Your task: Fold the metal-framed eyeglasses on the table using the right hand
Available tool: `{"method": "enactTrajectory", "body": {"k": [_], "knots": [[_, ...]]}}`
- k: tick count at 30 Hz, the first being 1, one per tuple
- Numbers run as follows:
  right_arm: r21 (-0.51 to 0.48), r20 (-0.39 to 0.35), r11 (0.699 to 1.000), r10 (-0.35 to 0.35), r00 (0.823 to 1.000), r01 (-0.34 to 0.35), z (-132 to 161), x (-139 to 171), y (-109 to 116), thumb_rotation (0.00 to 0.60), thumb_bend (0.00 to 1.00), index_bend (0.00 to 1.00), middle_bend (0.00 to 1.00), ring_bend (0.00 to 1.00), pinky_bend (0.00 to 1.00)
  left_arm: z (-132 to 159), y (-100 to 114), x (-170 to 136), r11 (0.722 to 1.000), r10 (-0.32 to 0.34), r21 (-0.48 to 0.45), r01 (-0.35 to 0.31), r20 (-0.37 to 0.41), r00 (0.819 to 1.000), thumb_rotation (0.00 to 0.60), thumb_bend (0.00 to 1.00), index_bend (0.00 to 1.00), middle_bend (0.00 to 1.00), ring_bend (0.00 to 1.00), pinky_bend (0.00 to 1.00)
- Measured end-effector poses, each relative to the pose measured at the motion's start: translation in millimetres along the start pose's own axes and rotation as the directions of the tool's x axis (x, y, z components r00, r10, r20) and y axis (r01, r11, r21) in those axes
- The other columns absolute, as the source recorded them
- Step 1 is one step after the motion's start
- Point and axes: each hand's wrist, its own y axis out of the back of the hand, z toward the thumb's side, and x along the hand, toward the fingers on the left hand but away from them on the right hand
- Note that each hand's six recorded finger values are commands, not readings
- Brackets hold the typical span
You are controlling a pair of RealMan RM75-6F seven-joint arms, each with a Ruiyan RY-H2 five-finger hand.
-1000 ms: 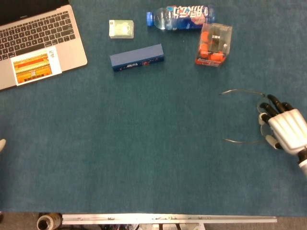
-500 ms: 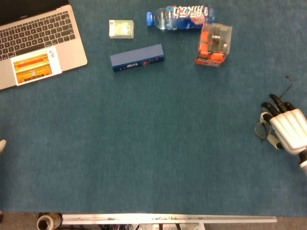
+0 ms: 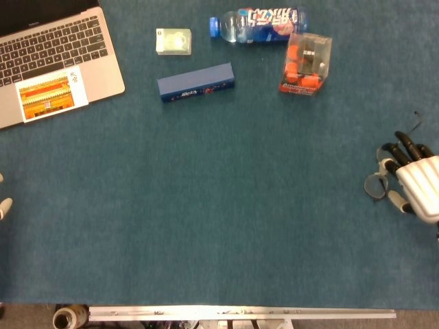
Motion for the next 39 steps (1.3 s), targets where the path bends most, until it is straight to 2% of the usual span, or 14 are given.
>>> {"method": "enactTrajectory", "body": {"k": [10, 22, 33, 39], "knots": [[-0.018, 0.037, 0.997, -0.069, 0.997, 0.069, -9, 13, 20, 0.6, 0.2, 0.45, 0.25, 0.09, 0.29, 7, 3, 2, 1.0, 0.0, 0.015, 0.0, 0.012, 1.0, 0.6, 0.16, 0.49, 0.36, 0.24, 0.51], [-0.079, 0.061, 0.98, -0.178, 0.982, 0.182, -14, 19, 50, 0.6, 0.2, 0.45, 0.25, 0.09, 0.29, 12, 9, 3, 1.0, 0.009, 0.027, -0.009, 0.017, 1.0, 0.6, 0.16, 0.49, 0.36, 0.24, 0.51], [-0.243, 0.033, 0.926, -0.29, 0.957, 0.289, -2, 18, 80, 0.6, 0.2, 0.46, 0.25, 0.09, 0.29, 13, 11, 3, 1.0, 0.012, 0.028, -0.012, 0.017, 1.0, 0.6, 0.16, 0.49, 0.36, 0.24, 0.51], [-0.313, -0.005, 0.899, -0.325, 0.946, 0.307, 10, 12, 89, 0.6, 0.15, 0.45, 0.25, 0.09, 0.29, 11, 10, 2, 1.0, 0.012, 0.022, -0.013, 0.012, 1.0, 0.6, 0.16, 0.49, 0.36, 0.24, 0.51]]}}
